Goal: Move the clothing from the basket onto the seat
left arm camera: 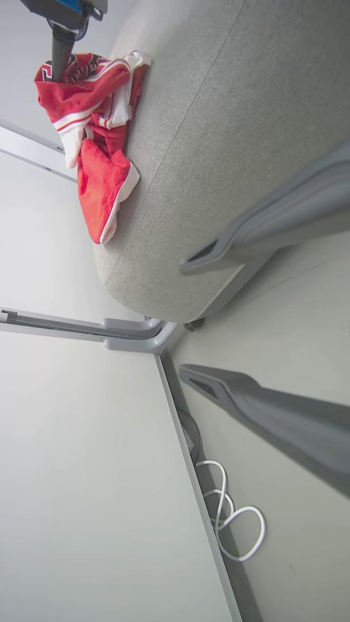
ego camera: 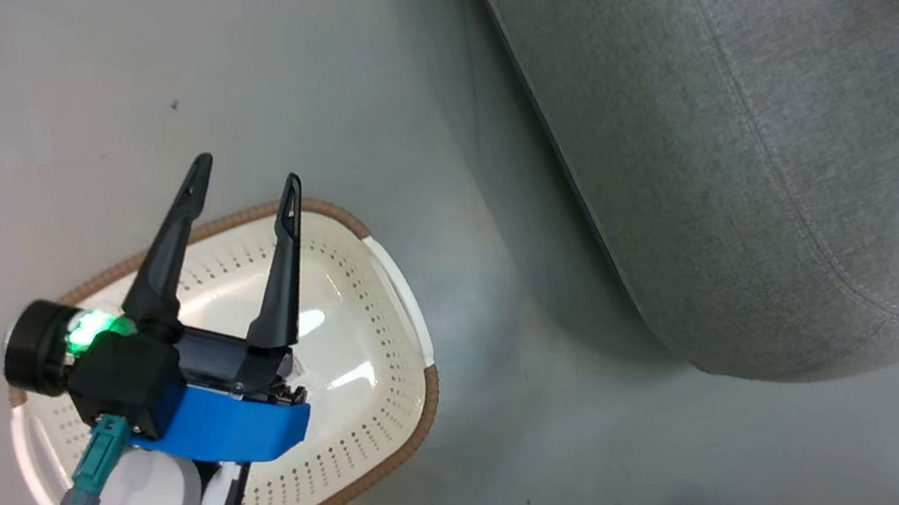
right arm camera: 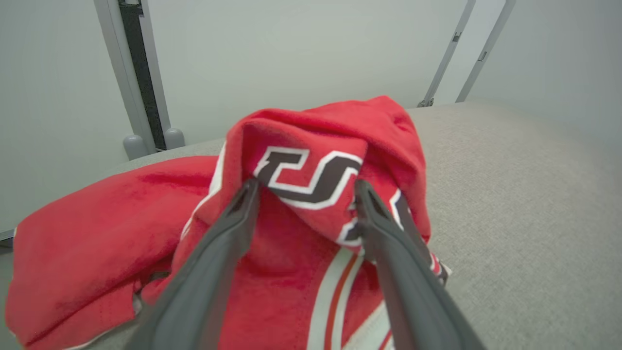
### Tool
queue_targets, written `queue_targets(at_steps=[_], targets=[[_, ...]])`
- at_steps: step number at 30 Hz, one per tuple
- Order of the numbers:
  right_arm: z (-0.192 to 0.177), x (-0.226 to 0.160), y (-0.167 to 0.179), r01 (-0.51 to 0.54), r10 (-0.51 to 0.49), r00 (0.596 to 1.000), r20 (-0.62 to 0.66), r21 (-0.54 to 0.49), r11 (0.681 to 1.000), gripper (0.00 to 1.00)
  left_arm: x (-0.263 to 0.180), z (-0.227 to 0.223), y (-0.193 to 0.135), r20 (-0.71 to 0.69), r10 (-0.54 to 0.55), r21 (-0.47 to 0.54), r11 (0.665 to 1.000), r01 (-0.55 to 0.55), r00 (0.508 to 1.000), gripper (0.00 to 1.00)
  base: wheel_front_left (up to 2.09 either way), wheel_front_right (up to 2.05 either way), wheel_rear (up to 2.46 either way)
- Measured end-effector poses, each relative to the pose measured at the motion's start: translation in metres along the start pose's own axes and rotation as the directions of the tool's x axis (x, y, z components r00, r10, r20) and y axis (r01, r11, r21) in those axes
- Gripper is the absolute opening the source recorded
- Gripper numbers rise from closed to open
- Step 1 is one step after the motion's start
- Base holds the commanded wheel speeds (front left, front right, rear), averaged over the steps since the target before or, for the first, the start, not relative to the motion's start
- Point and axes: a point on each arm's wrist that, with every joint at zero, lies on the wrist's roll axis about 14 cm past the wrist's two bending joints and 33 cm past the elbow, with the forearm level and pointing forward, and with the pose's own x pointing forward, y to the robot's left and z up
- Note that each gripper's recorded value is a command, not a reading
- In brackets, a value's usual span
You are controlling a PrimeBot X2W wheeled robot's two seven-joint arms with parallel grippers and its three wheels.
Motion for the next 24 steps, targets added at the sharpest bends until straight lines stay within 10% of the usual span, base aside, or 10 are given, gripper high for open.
queue_targets(at_steps=[24], targets=[[0.056,-0.144,0.072,-0.351,0.344,0.922,0.177,0.012,0.936,1.0,-0.101,0.088,-0.018,0.116,0.274,-0.002,0.961,-0.276,0.955,1.0,0.0,0.0,0.0]])
